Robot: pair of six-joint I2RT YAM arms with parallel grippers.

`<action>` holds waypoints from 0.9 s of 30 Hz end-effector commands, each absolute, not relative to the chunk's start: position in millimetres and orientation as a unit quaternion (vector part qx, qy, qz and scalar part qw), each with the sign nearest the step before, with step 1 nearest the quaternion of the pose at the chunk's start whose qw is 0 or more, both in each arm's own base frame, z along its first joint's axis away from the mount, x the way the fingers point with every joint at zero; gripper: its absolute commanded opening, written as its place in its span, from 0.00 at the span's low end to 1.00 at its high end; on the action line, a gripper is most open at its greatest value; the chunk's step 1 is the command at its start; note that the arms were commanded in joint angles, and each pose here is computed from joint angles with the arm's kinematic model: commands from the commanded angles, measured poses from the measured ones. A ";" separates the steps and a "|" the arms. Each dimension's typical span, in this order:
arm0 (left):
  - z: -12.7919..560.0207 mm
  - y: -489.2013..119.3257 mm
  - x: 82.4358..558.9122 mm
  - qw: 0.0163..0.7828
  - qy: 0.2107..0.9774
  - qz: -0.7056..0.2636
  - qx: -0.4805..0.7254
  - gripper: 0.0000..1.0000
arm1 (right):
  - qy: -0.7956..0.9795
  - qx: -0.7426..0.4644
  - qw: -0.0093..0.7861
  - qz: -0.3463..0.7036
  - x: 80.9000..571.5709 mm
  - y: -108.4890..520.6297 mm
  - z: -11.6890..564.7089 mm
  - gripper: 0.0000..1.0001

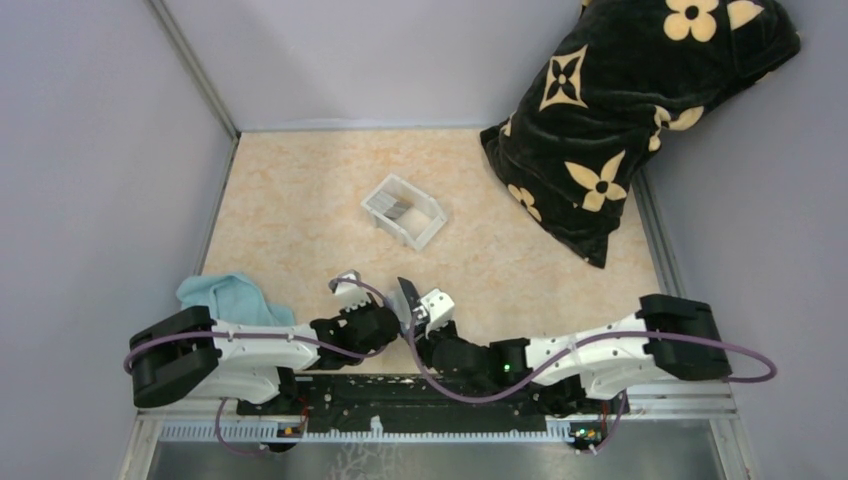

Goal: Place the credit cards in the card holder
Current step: Close the card holder at the center of the board.

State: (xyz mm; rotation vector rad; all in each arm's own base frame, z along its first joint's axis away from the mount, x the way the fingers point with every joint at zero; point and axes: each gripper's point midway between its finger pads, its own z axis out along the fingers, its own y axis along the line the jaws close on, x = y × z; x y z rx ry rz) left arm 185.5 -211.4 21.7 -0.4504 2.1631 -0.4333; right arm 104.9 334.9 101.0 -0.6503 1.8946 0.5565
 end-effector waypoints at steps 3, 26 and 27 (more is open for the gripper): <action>3.7 -190.0 182.0 0.425 0.878 -0.133 -0.174 0.00 | 0.758 -0.208 0.548 0.286 111.4 328.2 153.6 0.40; -1.6 -194.2 189.9 0.411 0.890 -0.144 -0.136 0.00 | 0.817 -0.059 0.407 0.403 203.8 335.6 93.6 0.45; -2.6 -194.1 190.0 0.409 0.891 -0.145 -0.134 0.00 | 0.820 -0.057 0.399 0.407 203.1 336.8 89.7 0.46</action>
